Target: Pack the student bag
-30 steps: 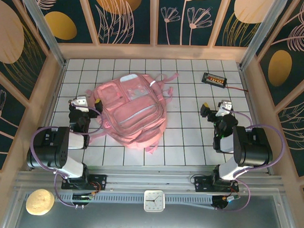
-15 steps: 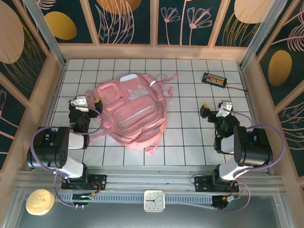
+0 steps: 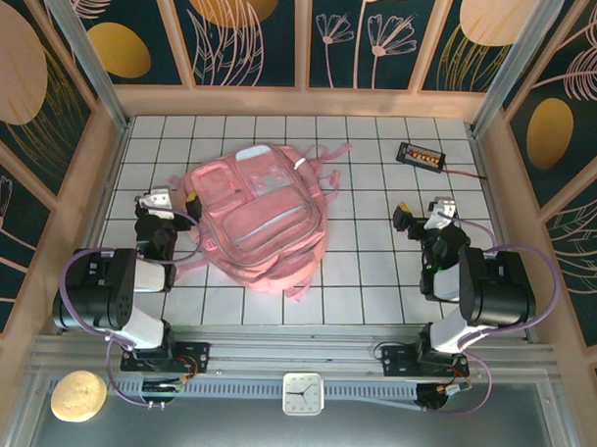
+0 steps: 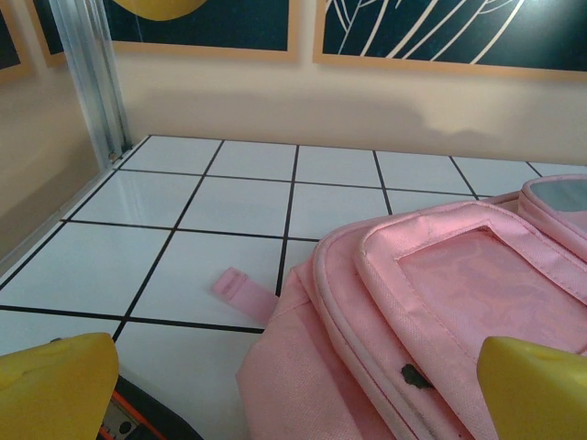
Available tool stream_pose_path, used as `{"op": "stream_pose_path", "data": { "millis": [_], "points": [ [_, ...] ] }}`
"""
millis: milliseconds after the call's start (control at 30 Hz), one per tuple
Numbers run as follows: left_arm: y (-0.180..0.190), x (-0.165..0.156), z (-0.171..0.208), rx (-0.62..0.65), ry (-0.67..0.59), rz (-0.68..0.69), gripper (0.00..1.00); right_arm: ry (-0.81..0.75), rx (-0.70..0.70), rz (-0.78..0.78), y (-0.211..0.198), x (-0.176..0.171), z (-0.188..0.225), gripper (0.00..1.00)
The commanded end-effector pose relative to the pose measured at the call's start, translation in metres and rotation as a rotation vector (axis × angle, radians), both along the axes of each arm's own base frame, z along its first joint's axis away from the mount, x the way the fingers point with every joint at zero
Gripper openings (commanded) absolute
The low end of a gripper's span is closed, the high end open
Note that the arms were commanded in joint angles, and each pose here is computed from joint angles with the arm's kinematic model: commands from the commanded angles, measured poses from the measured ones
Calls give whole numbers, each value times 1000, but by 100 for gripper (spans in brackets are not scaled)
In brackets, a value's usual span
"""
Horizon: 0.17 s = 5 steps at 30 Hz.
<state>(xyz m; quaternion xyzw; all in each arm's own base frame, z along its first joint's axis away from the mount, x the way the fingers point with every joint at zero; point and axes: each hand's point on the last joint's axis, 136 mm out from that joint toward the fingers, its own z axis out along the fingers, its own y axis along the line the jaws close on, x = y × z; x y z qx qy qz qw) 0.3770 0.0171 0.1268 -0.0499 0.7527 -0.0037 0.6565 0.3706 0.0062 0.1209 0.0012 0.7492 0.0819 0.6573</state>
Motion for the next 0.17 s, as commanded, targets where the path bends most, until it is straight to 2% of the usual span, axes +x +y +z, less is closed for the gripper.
{"op": "stream_pose_path", "data": {
  "millis": [0,133],
  "points": [
    [1,0,9,-13,-42,4,99,-27,-6,-16,-2,5,7,99],
    [1,0,9,-13,-42,4,99,-32,-7,-20,-2,3,8,99]
  ]
}}
